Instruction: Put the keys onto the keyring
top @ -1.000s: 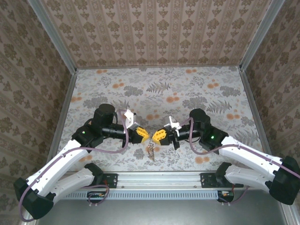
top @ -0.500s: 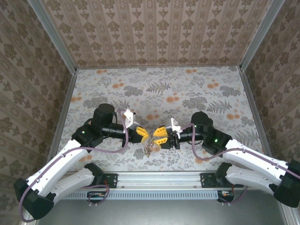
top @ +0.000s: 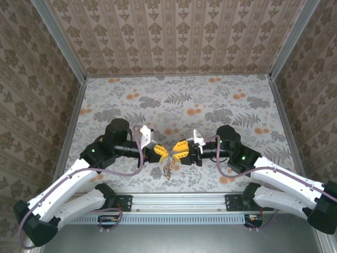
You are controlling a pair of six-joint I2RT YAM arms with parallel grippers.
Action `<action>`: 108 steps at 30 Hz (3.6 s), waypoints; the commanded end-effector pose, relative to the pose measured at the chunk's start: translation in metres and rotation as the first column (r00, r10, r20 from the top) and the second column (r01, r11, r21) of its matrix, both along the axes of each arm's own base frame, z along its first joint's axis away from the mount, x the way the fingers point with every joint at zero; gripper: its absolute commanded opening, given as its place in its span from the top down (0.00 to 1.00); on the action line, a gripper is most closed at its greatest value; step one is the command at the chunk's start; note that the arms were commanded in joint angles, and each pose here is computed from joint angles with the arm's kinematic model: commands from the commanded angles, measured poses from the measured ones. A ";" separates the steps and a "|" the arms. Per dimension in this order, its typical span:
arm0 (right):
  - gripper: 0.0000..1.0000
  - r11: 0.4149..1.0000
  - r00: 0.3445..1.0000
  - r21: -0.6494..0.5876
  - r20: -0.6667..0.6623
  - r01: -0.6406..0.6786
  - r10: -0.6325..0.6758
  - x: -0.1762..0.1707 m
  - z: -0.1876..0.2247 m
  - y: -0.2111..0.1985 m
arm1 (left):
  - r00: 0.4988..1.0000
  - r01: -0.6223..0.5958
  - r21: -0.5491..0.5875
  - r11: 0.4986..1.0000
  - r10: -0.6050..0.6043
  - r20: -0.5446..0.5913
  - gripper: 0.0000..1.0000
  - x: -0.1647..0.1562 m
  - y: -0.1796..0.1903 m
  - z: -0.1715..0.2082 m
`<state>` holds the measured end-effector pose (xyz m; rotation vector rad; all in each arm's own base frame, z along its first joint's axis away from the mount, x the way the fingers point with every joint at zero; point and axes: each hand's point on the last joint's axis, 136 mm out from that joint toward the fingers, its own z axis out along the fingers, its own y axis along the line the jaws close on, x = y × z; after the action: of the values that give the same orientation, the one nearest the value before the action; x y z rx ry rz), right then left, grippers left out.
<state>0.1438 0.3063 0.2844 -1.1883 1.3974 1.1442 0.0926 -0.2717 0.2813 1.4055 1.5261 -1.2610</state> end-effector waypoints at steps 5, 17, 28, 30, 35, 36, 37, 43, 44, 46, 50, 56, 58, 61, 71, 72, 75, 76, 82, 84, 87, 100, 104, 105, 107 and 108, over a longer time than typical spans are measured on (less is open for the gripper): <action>0.70 0.995 0.996 0.041 0.008 -0.088 0.088 -0.014 0.022 0.004 | 0.991 0.017 -0.089 0.996 -0.004 0.137 1.00 -0.004 -0.002 0.027; 0.77 0.994 0.994 0.022 -0.002 -0.105 0.105 -0.013 0.019 0.012 | 0.988 0.051 -0.101 0.994 -0.035 0.150 1.00 -0.011 -0.003 0.030; 1.00 0.996 0.996 0.002 0.011 -0.094 0.094 -0.011 0.015 0.012 | 0.981 0.058 -0.136 0.989 -0.031 0.192 1.00 -0.014 -0.002 0.038; 1.00 0.997 0.997 -0.004 0.021 -0.071 0.071 -0.008 0.015 0.011 | 0.980 0.046 -0.136 0.990 -0.018 0.200 1.00 -0.014 -0.002 0.037; 1.00 0.994 0.980 -0.073 0.188 0.086 -0.071 0.005 0.011 0.002 | 0.967 -0.080 -0.072 0.994 0.095 0.236 0.97 0.004 0.002 0.026; 1.00 0.990 0.969 -0.089 0.228 0.114 -0.091 0.005 0.011 0.001 | 0.965 -0.090 -0.056 0.994 0.101 0.241 0.91 0.005 0.003 0.023; 1.00 0.983 0.954 -0.107 0.276 0.150 -0.115 0.007 0.011 -0.001 | 0.967 -0.087 -0.045 0.995 0.095 0.238 0.82 0.003 0.003 0.022; 1.00 0.955 0.881 -0.158 0.445 0.251 -0.158 0.007 0.007 -0.002 | 0.951 -0.138 0.035 0.990 0.122 0.284 0.65 0.008 0.006 0.017; 1.00 0.952 0.872 -0.166 0.466 0.257 -0.154 0.005 0.006 0.000 | 0.950 -0.134 0.046 0.990 0.115 0.290 0.65 0.007 0.006 0.018; 1.00 0.947 0.856 -0.176 0.495 0.270 -0.151 0.003 0.006 0.002 | 0.950 -0.122 0.072 0.990 0.096 0.297 0.65 0.005 0.005 0.017; 1.00 0.943 0.844 -0.180 0.514 0.280 -0.153 0.001 0.006 0.003 | 0.950 -0.098 0.118 0.988 0.058 0.307 0.65 -0.001 0.001 0.013; 1.00 0.945 0.829 -0.175 0.540 0.277 -0.144 -0.003 0.010 0.006 | 0.951 -0.103 0.158 0.982 0.050 0.305 0.68 -0.003 0.004 0.003; 1.00 0.942 0.824 -0.185 0.550 0.279 -0.136 -0.004 0.010 0.008 | 0.949 -0.103 0.164 0.981 0.047 0.311 0.68 -0.004 0.004 0.001; 1.00 0.941 0.819 -0.197 0.560 0.276 -0.123 -0.005 0.009 0.012 | 0.947 -0.101 0.177 0.979 0.040 0.319 0.68 -0.003 0.003 -0.001; 1.00 0.945 0.818 -0.201 0.565 0.259 -0.105 -0.009 0.013 0.017 | 0.936 -0.121 0.229 0.966 0.034 0.350 0.76 -0.001 0.005 -0.012; 1.00 0.945 0.820 -0.203 0.564 0.257 -0.102 -0.010 0.012 0.018 | 0.935 -0.122 0.230 0.966 0.034 0.353 0.77 -0.001 0.004 -0.012; 1.00 0.944 0.823 -0.218 0.562 0.249 -0.087 -0.011 0.010 0.021 | 0.932 -0.125 0.222 0.967 0.038 0.362 0.86 -0.001 0.004 -0.011; 1.00 0.943 0.825 -0.223 0.560 0.246 -0.083 -0.011 0.008 0.021 | 0.931 -0.124 0.219 0.968 0.038 0.363 0.92 -0.001 0.004 -0.010; 1.00 0.946 0.830 -0.216 0.551 0.243 -0.087 -0.013 0.009 0.019 | 0.935 -0.105 0.186 0.977 0.033 0.354 1.00 -0.006 0.004 -0.006; 0.90 0.945 0.835 -0.210 0.542 0.251 -0.101 -0.013 0.010 0.017 | 0.934 -0.094 0.142 0.985 0.038 0.355 1.00 -0.011 0.005 0.002; 0.76 0.952 0.845 -0.187 0.523 0.242 -0.112 -0.015 0.012 0.014 | 0.937 -0.065 0.067 0.996 0.037 0.348 1.00 -0.019 0.008 0.015; 0.78 0.981 0.880 -0.106 0.466 0.160 -0.094 -0.030 0.031 0.007 | 0.945 0.012 -0.090 0.996 0.018 0.327 1.00 -0.028 -0.001 0.039; 0.86 0.986 0.882 -0.074 0.461 0.151 -0.101 -0.033 0.038 0.004 | 0.945 0.009 -0.153 0.988 0.041 0.323 1.00 -0.024 -0.004 0.045; 0.88 0.984 0.881 -0.077 0.462 0.158 -0.105 -0.032 0.037 0.004 | 0.946 0.009 -0.167 0.986 0.046 0.321 1.00 -0.023 -0.005 0.045; 0.90 0.981 0.877 -0.084 0.466 0.173 -0.115 -0.029 0.033 0.003 | 0.946 0.003 -0.201 0.980 0.063 0.319 1.00 -0.020 -0.006 0.049; 0.90 0.980 0.876 -0.086 0.468 0.180 -0.119 -0.028 0.031 0.003 | 0.946 -0.002 -0.211 0.978 0.070 0.317 1.00 -0.019 -0.006 0.050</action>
<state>0.1172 0.3091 0.3119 -1.3363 1.1998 0.5934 0.0747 -0.2757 0.3047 1.4372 1.2620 -1.0191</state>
